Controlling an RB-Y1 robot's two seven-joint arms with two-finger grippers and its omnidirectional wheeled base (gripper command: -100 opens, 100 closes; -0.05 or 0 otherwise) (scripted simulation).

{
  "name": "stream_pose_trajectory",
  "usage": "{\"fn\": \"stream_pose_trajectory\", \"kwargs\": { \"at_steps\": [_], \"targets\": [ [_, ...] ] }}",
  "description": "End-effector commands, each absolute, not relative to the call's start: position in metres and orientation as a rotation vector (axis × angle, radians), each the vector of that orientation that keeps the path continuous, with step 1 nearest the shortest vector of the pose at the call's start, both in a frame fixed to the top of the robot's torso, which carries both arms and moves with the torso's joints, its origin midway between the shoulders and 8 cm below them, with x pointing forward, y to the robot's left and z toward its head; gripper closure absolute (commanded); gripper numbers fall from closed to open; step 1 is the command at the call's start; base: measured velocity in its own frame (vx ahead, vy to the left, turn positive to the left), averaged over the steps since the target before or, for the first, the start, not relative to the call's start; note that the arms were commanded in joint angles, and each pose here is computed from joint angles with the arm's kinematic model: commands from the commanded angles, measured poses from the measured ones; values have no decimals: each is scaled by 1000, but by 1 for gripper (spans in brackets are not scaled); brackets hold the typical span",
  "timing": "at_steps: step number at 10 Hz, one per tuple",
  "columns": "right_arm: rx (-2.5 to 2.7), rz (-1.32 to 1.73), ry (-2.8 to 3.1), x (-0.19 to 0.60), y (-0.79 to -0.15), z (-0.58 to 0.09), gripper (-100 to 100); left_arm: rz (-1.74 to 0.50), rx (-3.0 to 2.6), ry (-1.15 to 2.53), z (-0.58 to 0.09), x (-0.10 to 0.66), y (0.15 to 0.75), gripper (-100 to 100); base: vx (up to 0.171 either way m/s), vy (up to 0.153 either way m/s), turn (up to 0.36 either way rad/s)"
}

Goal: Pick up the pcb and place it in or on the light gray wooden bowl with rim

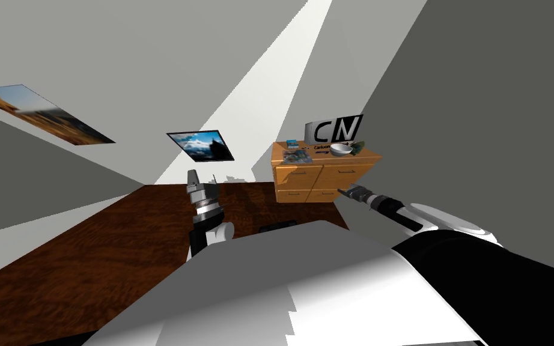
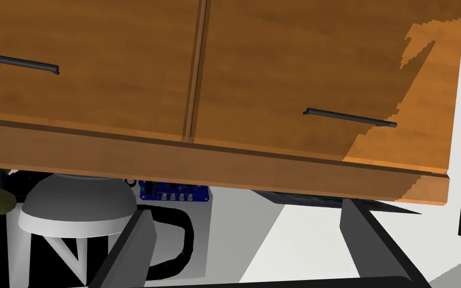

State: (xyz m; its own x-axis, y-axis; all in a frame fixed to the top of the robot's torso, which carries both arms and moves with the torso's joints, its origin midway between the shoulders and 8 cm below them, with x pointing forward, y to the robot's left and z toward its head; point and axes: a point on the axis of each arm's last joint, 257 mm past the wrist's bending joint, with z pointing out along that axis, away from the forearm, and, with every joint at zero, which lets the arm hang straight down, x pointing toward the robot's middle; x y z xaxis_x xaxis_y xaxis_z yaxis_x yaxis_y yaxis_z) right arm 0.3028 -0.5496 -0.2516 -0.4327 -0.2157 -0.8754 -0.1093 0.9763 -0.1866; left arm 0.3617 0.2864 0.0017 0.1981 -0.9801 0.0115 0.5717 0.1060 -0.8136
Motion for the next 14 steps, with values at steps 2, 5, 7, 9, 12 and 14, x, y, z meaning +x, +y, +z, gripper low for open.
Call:
{"fn": "stream_pose_trajectory", "kwargs": {
  "at_steps": [2, 5, 7, 9, 12, 14],
  "targets": [
    [-322, -214, 2059, 303, -574, -246, -100, -1265, -800, 640, 2, 362, 286, 0, 21, 35, 19],
    [-440, -300, 2086, 308, -595, -234, -100, -1265, -800, 640, 2, 362, 286, 0, 48, 45, 38],
    [-529, -377, 2106, 310, -615, -225, -100, -1265, -800, 640, 2, 362, 286, 0, 67, 42, 34],
    [-618, -450, 2121, 313, -633, -215, -100, -1265, -800, 640, 2, 362, 286, 0, 71, 37, 48],
    [-758, -572, 2145, 313, -664, -200, -100, -1265, -800, 640, 2, 362, 286, 0, 95, 26, 53],
    [-857, -633, 2148, 320, -675, -187, -100, -1265, -800, 640, 2, 362, 286, 0, 87, 12, 48]
  ]
}}
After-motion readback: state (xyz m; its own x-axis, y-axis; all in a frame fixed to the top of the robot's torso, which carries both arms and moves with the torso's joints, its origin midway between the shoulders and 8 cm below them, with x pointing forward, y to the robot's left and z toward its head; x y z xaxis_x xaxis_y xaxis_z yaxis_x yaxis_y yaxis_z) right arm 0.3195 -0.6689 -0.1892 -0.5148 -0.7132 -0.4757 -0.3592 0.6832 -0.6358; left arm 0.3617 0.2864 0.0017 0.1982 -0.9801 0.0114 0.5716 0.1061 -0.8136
